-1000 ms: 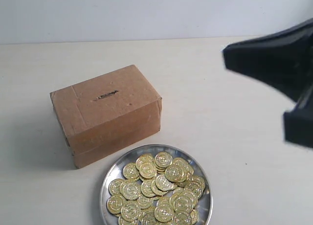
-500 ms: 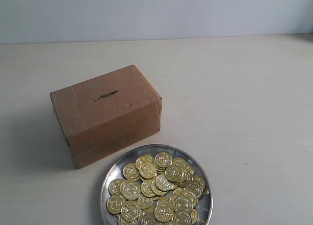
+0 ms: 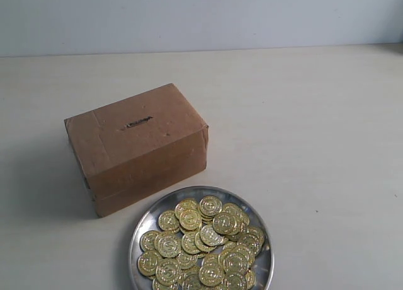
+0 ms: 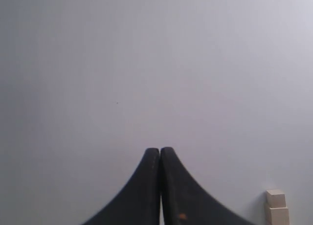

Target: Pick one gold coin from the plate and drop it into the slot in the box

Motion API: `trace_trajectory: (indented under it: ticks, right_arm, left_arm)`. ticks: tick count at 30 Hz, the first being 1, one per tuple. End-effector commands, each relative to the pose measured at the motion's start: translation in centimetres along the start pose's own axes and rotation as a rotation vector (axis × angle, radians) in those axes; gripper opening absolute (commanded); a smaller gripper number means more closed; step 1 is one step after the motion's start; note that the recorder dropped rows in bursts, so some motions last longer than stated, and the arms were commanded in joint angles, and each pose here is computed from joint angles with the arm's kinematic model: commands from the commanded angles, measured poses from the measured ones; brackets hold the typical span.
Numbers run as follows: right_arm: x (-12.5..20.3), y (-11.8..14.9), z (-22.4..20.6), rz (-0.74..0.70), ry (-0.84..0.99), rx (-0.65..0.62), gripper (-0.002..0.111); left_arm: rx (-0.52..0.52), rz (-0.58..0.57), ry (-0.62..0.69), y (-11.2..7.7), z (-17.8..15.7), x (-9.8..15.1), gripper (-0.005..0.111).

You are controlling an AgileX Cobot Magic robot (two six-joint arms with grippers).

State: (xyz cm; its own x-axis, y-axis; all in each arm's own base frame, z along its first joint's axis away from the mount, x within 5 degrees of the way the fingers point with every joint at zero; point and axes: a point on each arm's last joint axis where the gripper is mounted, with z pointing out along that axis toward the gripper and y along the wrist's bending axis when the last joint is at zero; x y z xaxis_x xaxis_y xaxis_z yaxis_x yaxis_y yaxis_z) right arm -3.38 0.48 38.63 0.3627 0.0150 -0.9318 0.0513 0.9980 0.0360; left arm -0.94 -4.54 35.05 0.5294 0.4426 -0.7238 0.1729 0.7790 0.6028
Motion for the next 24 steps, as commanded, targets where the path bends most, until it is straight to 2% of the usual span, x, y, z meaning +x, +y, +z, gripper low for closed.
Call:
trace_trajectory:
  ticks: [1,7,20,22,24]
  right_arm:
    - [0.2,0.0,0.0,-0.001,0.012,0.005,0.000]
    - [0.2,0.0,0.0,-0.001,0.012,0.005,0.000]
    - [0.3,0.0,0.0,-0.002,0.019,0.005,0.000]
    - [0.4,0.0,0.1,-0.002,0.007,0.006,0.000]
    - [0.6,-0.1,0.4,-0.002,-0.035,0.007,0.000]
  left_arm:
    - [0.004,-0.019,0.011,-0.3,0.0,0.6,0.000]
    - [0.019,-0.036,0.041,-0.8,0.2,1.8,0.000]
    - [0.019,-0.035,0.050,-0.9,0.3,1.9,0.000]
    - [0.012,0.009,0.089,-1.0,0.3,2.4,0.000]
    - [0.004,0.118,0.168,-1.0,0.4,3.1,0.000]
